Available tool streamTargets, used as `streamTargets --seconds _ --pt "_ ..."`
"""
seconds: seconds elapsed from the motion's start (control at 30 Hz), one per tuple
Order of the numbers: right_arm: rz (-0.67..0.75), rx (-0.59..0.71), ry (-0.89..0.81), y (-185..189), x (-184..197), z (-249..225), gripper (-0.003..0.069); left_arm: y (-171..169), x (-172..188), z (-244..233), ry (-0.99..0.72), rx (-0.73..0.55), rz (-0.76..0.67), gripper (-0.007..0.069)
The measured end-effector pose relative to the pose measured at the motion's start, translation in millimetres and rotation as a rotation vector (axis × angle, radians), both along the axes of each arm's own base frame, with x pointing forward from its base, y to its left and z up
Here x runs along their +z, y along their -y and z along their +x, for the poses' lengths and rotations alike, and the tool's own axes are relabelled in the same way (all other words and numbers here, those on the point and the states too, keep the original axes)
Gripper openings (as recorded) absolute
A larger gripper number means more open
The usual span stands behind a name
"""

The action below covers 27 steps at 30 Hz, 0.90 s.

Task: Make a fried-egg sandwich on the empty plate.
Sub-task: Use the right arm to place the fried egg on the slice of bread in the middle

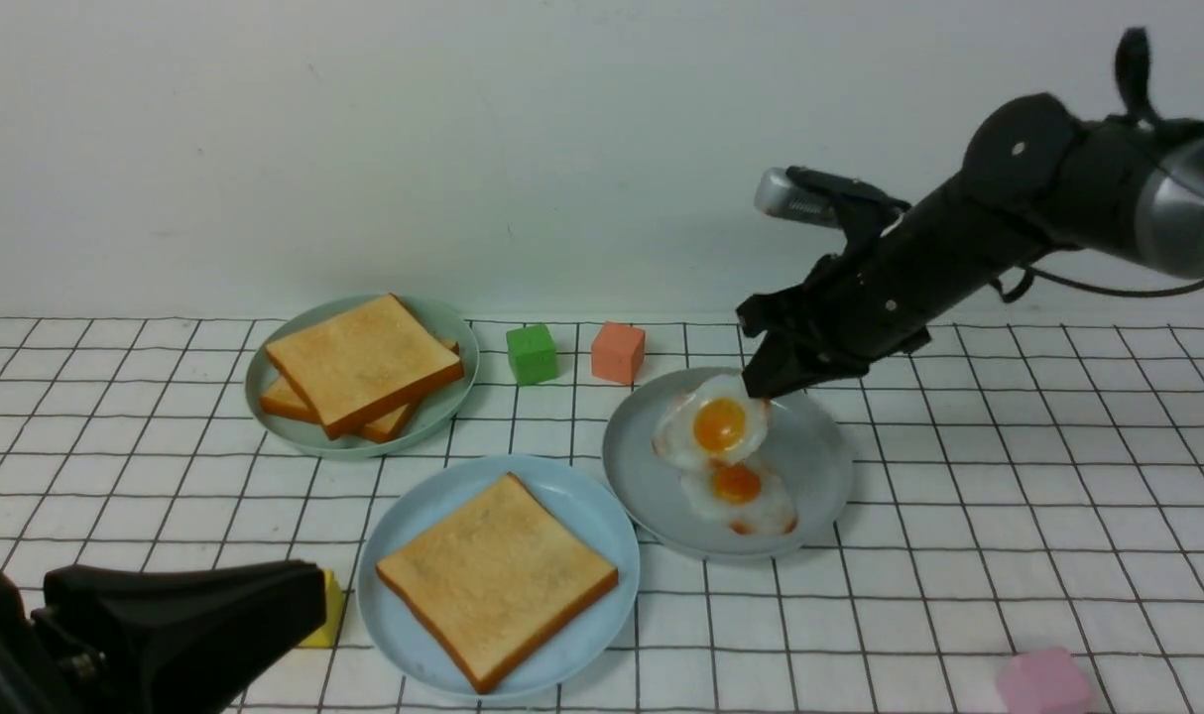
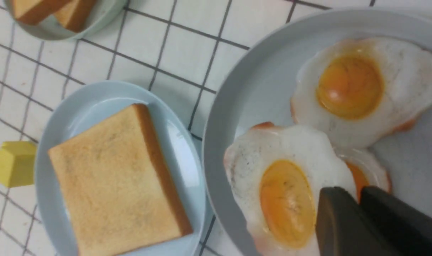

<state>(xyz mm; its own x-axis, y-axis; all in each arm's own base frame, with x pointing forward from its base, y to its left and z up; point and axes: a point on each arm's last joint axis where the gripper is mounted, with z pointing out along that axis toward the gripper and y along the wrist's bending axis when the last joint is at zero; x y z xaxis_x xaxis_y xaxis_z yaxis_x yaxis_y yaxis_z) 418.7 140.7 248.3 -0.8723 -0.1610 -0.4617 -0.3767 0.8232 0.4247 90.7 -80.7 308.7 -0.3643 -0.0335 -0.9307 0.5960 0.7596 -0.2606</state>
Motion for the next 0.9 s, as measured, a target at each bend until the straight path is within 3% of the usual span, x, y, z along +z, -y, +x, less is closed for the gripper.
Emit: streamTargets --seconds 0.17,0.3,0.5,0.9 --pt "0.121 0.067 0.027 -9.1 47.8 -25.3 0.0077 -1.0 -0.1 0.8 0.033 0.001 0.039 0.002" --pt "0.216 0.155 0.007 -33.5 54.4 -45.8 0.0077 -2.3 -0.2 1.9 0.029 0.017 0.035 0.002" --pt "0.248 0.23 -0.06 -95.1 9.5 -70.5 0.0077 -11.9 0.5 9.5 0.008 0.13 0.0 0.0021" --pt "0.27 0.124 -0.17 -117.0 -54.7 -54.3 0.0077 -20.2 0.5 14.7 0.014 0.209 0.009 0.0021"
